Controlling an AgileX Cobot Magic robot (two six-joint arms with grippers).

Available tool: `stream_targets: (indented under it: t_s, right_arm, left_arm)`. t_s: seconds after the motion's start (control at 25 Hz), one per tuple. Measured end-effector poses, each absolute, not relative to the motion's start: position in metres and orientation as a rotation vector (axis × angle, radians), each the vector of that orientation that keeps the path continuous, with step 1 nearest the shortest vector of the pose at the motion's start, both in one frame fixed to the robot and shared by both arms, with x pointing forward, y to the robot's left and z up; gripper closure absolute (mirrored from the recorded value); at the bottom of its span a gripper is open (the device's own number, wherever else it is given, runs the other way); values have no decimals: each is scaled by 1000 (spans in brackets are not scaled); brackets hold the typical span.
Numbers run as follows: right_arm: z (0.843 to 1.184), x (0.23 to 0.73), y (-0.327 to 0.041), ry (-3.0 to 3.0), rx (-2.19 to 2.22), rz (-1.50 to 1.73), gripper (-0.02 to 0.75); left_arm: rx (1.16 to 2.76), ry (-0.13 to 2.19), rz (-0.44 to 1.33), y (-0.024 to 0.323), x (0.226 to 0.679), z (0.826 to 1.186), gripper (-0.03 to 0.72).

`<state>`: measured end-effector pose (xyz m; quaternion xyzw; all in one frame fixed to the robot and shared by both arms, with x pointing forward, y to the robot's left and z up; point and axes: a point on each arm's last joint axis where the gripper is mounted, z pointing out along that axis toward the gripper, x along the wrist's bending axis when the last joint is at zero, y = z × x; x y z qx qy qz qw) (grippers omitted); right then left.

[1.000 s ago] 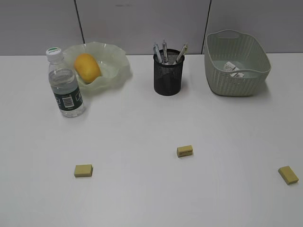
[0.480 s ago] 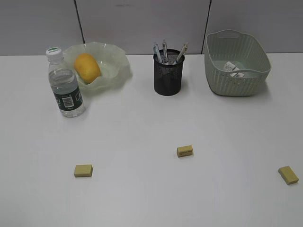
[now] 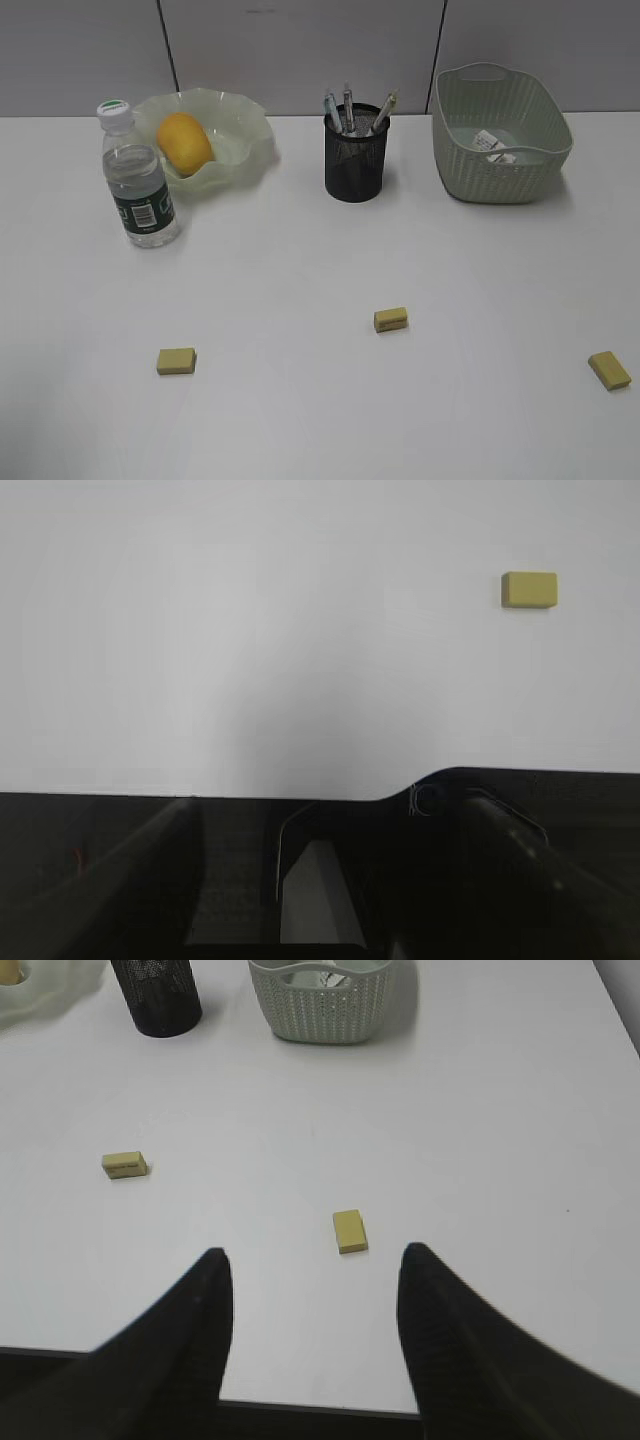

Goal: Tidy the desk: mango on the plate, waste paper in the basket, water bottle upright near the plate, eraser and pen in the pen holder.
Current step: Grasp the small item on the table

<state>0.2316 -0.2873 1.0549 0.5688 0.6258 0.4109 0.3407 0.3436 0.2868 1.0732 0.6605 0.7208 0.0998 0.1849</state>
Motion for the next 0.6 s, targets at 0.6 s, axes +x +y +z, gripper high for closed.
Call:
stream_targets:
  t_s: [0.6]
  right_arm:
    - [1055, 232, -287, 1626, 1479, 1072, 314]
  left_arm:
    - [1974, 2212, -39, 223, 407, 1025, 112]
